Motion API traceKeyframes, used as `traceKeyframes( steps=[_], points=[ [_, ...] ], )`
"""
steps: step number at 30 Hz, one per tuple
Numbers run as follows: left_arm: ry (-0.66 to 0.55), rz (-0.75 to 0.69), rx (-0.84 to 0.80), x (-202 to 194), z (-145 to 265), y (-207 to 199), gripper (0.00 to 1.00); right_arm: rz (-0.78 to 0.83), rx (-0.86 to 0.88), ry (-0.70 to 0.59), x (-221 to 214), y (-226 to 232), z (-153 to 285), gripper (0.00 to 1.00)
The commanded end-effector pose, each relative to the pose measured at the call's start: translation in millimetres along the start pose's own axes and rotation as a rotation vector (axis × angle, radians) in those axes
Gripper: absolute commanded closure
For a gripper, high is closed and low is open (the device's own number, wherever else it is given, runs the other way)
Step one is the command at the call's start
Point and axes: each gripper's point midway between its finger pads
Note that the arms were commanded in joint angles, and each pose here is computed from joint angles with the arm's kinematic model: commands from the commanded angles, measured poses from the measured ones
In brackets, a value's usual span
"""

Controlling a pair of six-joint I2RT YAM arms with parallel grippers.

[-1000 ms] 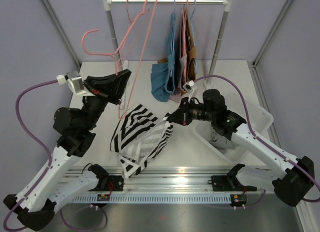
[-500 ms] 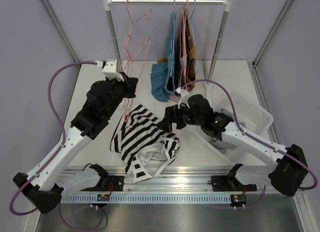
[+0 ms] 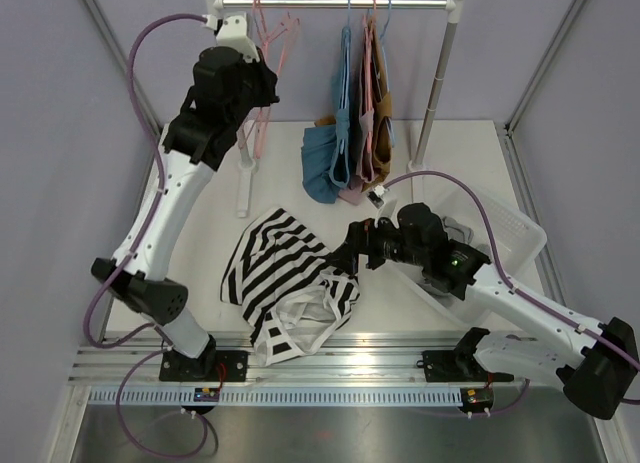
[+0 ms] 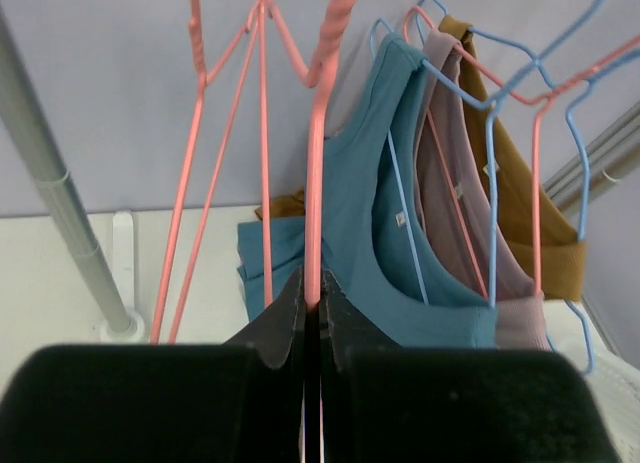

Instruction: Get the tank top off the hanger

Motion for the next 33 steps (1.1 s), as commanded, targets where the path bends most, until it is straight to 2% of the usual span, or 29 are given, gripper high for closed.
traceKeyframes(
  steps=[1, 4, 10, 17, 19, 20, 23, 24, 26, 27, 28, 29, 30, 33],
  points=[
    [0.014, -0.033, -0.053, 12, -22, -9, 1.00, -0.005, 0.044, -0.061, 11, 12, 8, 0.00],
    [0.012, -0.033, -0.049, 19, -42, -7, 1.00, -0.005, 0.047, -0.025, 1, 10, 7, 0.01],
    [0.062, -0.008, -0.014, -1, -70, 13, 1.00, 0.000, 0.045, 0.032, -17, 5, 4, 0.00],
    [0.097, -0.007, -0.013, -11, -76, 22, 0.99, 0.030, 0.014, 0.087, -23, 2, -17, 0.00],
    [0.102, -0.010, -0.018, -10, -72, 22, 0.90, 0.043, -0.025, 0.100, -24, -2, -30, 0.00],
    [0.100, -0.010, -0.017, -7, -66, 21, 0.71, 0.062, -0.028, 0.117, -29, 2, -35, 0.01],
    [0.079, -0.013, -0.032, 6, -48, 18, 0.47, 0.094, -0.104, 0.141, -33, -6, -59, 0.00],
    [0.074, -0.014, -0.048, 8, -43, 15, 0.33, 0.103, -0.129, 0.192, -48, -10, -72, 0.00],
    [0.049, -0.011, -0.054, 19, -30, 13, 0.24, 0.143, -0.167, 0.208, -48, -8, -86, 0.00],
    [0.045, -0.010, -0.082, 23, -17, 9, 0.16, 0.168, -0.178, 0.246, -60, -3, -101, 0.01],
    [0.034, -0.009, -0.086, 28, -8, 8, 0.01, 0.191, -0.198, 0.256, -63, -4, -109, 0.00],
    [0.031, -0.006, -0.082, 31, 0, 8, 0.01, 0.209, -0.250, 0.296, -79, -17, -122, 0.00],
    [0.018, -0.007, -0.086, 36, 17, 8, 0.01, 0.242, -0.244, 0.302, -80, -6, -131, 0.00],
    [-0.016, -0.005, -0.047, 42, 41, 17, 0.01, 0.271, -0.288, 0.373, -107, -18, -158, 0.01]
  ],
)
Point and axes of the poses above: each gripper's point midway between its finger pads, its own z axis back along the fingers, its own y axis along the line the jaws close on, x = y × z, and after that the axes turned 1 degree about -z, right-handed
